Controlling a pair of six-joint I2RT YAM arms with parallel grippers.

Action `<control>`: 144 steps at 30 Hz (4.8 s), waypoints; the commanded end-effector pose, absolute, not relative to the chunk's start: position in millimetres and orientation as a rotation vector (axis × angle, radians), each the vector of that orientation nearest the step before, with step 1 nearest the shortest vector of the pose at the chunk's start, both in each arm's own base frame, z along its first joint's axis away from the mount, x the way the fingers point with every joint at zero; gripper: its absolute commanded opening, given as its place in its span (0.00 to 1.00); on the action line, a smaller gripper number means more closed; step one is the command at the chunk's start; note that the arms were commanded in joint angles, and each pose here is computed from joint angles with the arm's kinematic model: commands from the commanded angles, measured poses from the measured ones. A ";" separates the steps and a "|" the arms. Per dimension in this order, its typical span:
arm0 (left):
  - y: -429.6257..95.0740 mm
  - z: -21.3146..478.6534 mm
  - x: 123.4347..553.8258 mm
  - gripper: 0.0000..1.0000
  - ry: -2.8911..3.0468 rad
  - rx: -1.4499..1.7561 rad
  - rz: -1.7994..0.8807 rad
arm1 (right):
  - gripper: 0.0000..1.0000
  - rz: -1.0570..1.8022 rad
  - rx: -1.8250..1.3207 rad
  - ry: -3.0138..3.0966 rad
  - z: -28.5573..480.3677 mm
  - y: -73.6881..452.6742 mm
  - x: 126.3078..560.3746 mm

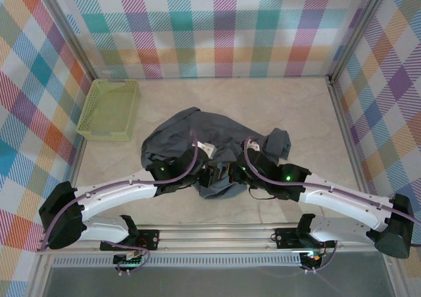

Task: Fold the inside-out t-shirt

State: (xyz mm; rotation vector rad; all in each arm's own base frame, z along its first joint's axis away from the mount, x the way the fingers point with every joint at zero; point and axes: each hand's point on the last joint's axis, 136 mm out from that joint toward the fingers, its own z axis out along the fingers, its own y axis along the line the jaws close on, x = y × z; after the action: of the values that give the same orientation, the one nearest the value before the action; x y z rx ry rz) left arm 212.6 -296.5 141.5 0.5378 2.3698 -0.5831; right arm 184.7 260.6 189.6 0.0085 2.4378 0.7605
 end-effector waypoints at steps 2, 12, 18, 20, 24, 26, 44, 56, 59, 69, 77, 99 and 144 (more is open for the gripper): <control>-308.3 143.0 219.9 0.44 2.332 0.573 -0.526 | 0.00 0.840 -0.061 2.396 202.4 272.1 184.1; -299.2 126.5 246.0 0.49 2.349 0.348 -0.402 | 0.00 0.888 -0.083 2.376 209.0 275.9 181.5; -310.6 118.8 252.3 0.44 2.367 0.321 -0.483 | 0.00 0.878 -0.068 2.378 205.3 269.6 179.9; -316.9 114.6 253.0 0.46 2.383 0.339 -0.486 | 0.00 0.878 -0.062 2.377 204.3 269.1 180.1; -320.8 106.0 254.9 0.38 2.406 0.359 -0.459 | 0.00 0.811 -0.014 2.391 198.9 261.5 185.2; -318.1 104.7 254.9 0.28 2.416 0.373 -0.425 | 0.00 0.740 0.024 2.401 196.0 251.5 188.8; -271.0 199.5 231.1 0.00 2.481 0.583 -0.256 | 0.00 0.558 0.045 2.369 192.3 184.2 223.0; -245.4 152.7 223.4 0.05 2.729 0.516 -0.403 | 0.00 0.666 -0.127 2.384 182.3 216.2 222.6; -249.9 136.6 226.8 0.04 2.752 0.518 -0.412 | 0.00 0.635 -0.116 2.428 171.0 220.9 227.7; -227.6 113.4 244.1 0.06 2.737 0.328 -0.304 | 0.00 0.613 -0.040 2.507 152.3 228.1 249.2; -208.4 126.0 231.2 0.33 2.611 -0.057 -0.318 | 0.00 0.777 -0.087 2.494 159.0 256.5 250.2; -304.9 100.2 240.9 0.35 2.550 -0.065 -0.595 | 0.00 0.799 -0.045 2.478 157.1 255.8 250.8; -226.6 140.3 211.1 0.00 2.601 0.107 -0.470 | 0.00 0.654 -0.076 2.533 147.2 234.3 259.2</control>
State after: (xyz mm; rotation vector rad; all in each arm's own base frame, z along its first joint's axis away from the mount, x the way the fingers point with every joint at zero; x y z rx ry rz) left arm 230.7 -246.9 145.6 0.0074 2.5352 -0.5137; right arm 260.2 228.9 139.6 0.0061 2.5452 0.6235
